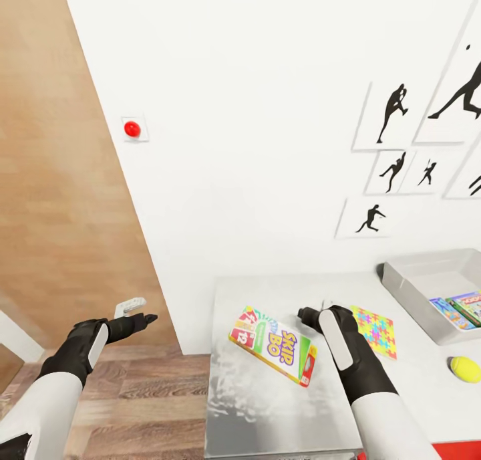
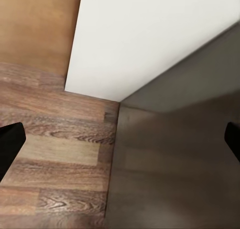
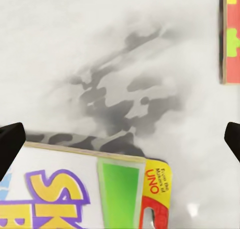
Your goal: Put all the toys in the child's room - the three board games (two on the bed and one on the table), the two jigsaw puzzles on the table, and the tennis ball on the table - inside the toy box on the table in the child's room.
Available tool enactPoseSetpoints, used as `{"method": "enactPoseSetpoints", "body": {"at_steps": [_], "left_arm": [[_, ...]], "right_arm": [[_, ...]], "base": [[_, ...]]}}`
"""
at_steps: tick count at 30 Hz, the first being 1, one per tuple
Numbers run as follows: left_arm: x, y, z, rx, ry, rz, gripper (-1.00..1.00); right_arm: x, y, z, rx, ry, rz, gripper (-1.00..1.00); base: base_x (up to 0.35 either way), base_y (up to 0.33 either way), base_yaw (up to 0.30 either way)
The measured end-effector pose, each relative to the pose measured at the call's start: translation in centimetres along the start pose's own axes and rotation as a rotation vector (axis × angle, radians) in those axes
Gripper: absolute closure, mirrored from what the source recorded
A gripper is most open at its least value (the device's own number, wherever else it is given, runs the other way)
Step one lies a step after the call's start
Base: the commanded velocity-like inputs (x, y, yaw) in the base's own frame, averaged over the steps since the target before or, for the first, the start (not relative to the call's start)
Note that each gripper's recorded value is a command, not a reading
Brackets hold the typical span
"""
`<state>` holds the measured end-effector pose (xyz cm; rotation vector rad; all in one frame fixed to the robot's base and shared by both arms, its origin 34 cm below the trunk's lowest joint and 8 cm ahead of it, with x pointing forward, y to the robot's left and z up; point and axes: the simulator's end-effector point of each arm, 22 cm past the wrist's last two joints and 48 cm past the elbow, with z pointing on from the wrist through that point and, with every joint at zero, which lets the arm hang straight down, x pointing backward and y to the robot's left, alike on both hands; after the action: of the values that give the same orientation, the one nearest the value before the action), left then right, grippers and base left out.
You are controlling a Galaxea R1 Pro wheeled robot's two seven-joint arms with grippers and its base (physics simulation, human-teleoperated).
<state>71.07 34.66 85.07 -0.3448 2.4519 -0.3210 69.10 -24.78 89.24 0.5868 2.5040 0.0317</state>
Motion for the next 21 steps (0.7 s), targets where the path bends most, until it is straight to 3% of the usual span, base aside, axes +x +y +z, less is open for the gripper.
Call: {"method": "enactPoseSetpoints", "body": {"at_steps": [21], "left_arm": [[1.5,0.9,1.2,-0.013,0.032,-0.005,-1.0]], "right_arm": [[1.1,-0.6,1.5,0.015,0.02,0.014,-1.0]], "base": [[0.0,0.0,0.0]]}}
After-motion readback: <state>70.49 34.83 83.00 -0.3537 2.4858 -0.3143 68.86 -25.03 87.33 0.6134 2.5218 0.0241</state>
